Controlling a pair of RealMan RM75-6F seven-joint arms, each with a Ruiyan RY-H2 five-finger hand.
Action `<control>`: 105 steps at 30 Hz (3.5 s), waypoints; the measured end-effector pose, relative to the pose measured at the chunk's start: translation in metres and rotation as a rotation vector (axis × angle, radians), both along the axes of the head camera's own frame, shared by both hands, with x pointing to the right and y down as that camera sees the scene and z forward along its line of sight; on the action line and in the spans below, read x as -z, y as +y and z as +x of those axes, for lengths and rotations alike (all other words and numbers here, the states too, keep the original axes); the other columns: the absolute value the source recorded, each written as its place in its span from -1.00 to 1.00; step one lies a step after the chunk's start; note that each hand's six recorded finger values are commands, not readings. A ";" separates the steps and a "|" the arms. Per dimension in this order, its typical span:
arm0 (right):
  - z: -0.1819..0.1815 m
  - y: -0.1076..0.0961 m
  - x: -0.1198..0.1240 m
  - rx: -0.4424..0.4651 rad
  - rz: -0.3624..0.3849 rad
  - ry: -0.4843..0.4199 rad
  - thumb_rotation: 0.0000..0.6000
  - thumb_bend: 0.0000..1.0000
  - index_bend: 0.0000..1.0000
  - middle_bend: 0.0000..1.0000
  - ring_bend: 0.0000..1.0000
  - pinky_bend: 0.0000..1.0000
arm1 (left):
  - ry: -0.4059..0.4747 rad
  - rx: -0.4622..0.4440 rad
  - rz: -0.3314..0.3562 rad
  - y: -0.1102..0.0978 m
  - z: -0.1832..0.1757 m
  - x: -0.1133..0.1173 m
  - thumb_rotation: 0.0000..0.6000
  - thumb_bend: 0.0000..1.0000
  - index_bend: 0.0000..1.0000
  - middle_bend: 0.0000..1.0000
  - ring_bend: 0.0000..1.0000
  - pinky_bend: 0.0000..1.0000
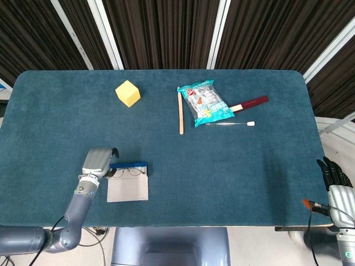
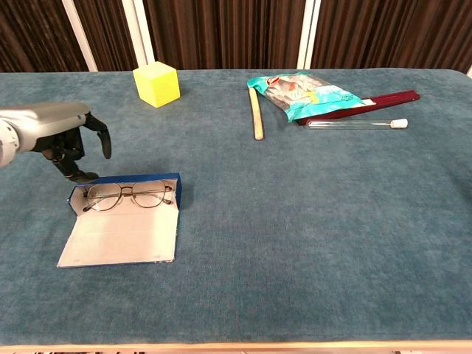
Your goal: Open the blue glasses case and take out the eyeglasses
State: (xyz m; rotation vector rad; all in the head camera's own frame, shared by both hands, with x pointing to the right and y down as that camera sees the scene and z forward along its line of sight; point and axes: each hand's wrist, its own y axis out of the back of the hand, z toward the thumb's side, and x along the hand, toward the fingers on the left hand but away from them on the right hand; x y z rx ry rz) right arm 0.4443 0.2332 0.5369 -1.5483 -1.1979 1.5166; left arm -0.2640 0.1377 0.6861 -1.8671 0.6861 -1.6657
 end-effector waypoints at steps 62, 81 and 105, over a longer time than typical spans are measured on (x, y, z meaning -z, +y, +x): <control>0.001 -0.001 0.000 -0.006 -0.002 -0.008 1.00 -0.65 -1.00 -1.00 -1.00 -0.64 | -0.007 0.151 -0.081 0.009 0.028 -0.024 1.00 -0.17 0.15 1.00 1.00 1.00; 0.001 -0.001 0.000 -0.009 -0.004 -0.008 1.00 -0.65 -1.00 -1.00 -1.00 -0.64 | -0.044 0.112 0.050 -0.026 0.012 -0.006 1.00 -0.15 0.16 1.00 1.00 1.00; 0.001 0.000 -0.001 -0.019 -0.016 -0.010 1.00 -0.65 -1.00 -1.00 -1.00 -0.64 | -0.179 -0.018 0.152 -0.032 -0.038 -0.004 1.00 -0.15 0.17 1.00 1.00 1.00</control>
